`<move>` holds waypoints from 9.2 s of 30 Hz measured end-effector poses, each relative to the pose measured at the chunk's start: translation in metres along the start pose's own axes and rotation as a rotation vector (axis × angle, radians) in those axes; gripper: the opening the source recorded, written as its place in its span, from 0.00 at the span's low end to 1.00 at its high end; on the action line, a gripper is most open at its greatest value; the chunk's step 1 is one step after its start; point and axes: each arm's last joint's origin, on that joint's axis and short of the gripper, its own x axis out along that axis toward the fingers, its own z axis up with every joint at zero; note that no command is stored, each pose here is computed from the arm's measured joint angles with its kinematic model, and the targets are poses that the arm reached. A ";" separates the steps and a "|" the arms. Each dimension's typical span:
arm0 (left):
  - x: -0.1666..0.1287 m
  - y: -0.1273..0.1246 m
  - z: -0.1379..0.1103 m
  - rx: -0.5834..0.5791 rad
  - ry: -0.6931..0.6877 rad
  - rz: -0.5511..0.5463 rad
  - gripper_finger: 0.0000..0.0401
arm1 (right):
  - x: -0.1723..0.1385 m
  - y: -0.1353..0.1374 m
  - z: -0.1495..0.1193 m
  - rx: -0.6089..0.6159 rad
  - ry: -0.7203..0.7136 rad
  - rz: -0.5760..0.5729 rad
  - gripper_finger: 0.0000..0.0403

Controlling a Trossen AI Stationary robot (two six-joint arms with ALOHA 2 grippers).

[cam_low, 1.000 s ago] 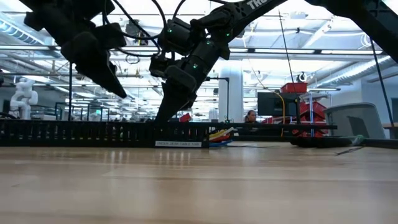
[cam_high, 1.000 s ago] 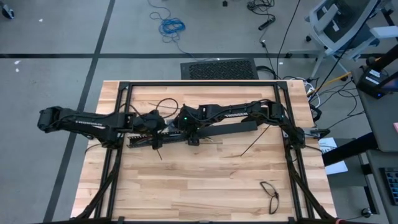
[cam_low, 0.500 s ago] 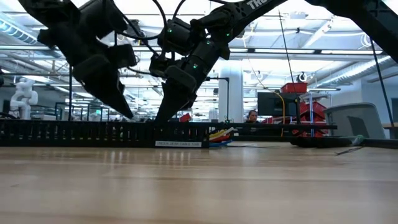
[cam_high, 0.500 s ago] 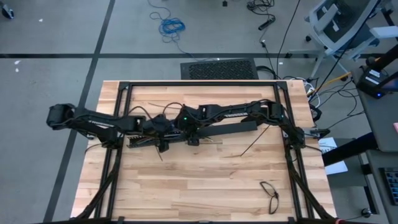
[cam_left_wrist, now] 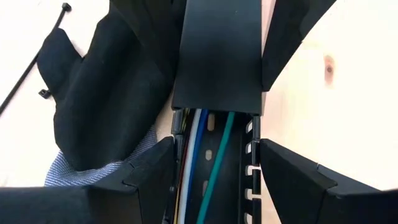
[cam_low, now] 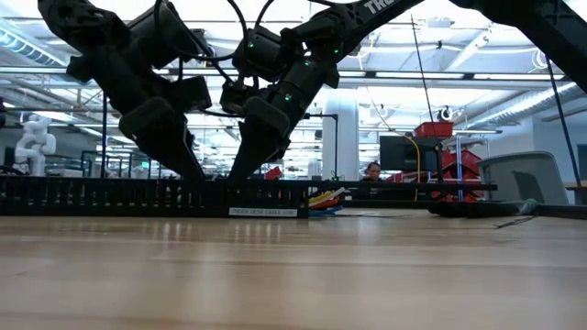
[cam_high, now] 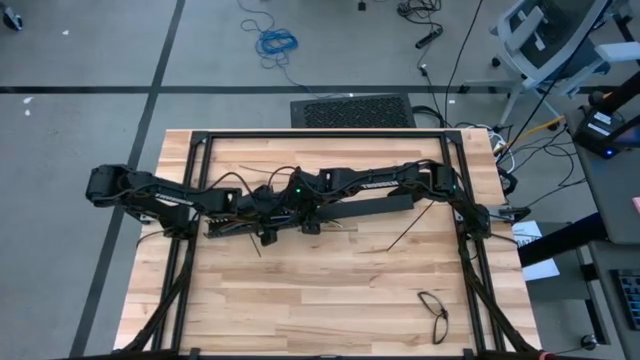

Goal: Ziptie cables
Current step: Close the cable duct

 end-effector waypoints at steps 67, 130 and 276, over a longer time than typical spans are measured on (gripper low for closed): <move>0.018 -0.014 0.005 0.019 -0.097 -0.007 0.58 | 0.002 0.013 0.001 0.039 0.008 0.044 0.60; -0.003 -0.066 -0.004 0.098 -0.044 -0.104 0.58 | 0.021 0.087 -0.005 0.030 0.008 0.071 0.60; 0.015 -0.060 -0.027 0.043 0.004 0.062 0.91 | 0.019 0.061 -0.004 -0.032 -0.017 0.041 0.60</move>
